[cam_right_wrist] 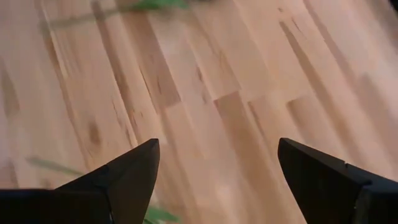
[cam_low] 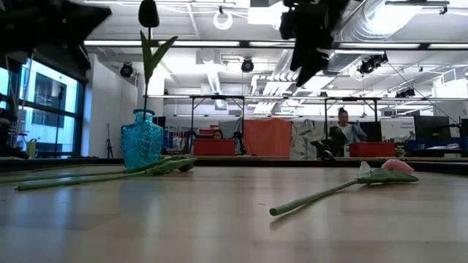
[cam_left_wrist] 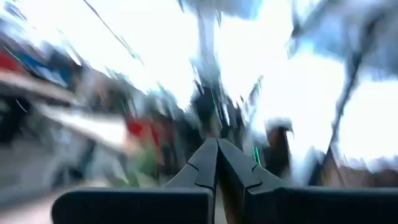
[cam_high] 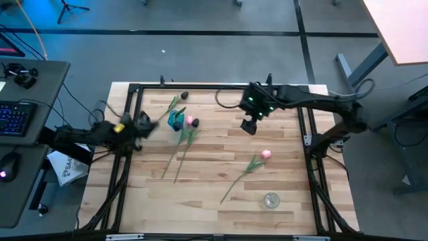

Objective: Sort flowers into vase by color
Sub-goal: Put the top black flower into the blue vase

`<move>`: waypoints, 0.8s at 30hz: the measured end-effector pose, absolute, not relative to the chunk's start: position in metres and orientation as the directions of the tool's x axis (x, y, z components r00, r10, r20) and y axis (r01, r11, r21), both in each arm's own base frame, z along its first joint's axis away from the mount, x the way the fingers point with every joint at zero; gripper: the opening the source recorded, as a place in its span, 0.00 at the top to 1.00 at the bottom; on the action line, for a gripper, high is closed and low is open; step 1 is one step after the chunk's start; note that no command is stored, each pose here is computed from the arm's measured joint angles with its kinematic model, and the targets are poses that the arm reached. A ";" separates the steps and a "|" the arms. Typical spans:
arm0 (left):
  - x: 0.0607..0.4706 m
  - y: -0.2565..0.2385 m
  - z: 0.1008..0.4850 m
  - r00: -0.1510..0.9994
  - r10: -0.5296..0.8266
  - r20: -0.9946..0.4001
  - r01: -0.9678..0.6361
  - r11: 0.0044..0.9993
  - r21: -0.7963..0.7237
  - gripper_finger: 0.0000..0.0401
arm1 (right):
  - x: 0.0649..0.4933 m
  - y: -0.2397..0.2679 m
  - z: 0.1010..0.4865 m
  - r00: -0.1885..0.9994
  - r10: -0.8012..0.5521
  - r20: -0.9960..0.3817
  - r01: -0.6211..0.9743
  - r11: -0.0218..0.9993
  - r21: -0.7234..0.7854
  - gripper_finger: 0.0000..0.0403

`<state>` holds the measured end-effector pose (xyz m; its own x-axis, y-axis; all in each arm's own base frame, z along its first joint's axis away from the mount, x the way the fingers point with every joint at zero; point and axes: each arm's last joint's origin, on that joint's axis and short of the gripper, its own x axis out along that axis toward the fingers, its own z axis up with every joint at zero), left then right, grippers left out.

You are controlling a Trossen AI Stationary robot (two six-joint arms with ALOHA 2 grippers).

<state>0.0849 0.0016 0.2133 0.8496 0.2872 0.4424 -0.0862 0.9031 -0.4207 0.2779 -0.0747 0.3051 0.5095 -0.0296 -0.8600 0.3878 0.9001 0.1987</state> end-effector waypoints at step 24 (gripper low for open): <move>0.130 0.114 0.307 0.393 0.706 -0.589 -0.884 0.466 -0.032 0.84 | 0.259 -0.056 0.292 0.710 -0.131 -0.692 0.514 0.768 0.382 0.20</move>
<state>0.1301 0.1140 0.3070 0.3934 0.7059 -0.5890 -0.8842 0.4660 -0.0322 0.2591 -0.0559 0.2918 0.7096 -0.1306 -0.6924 0.5137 0.7685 0.3815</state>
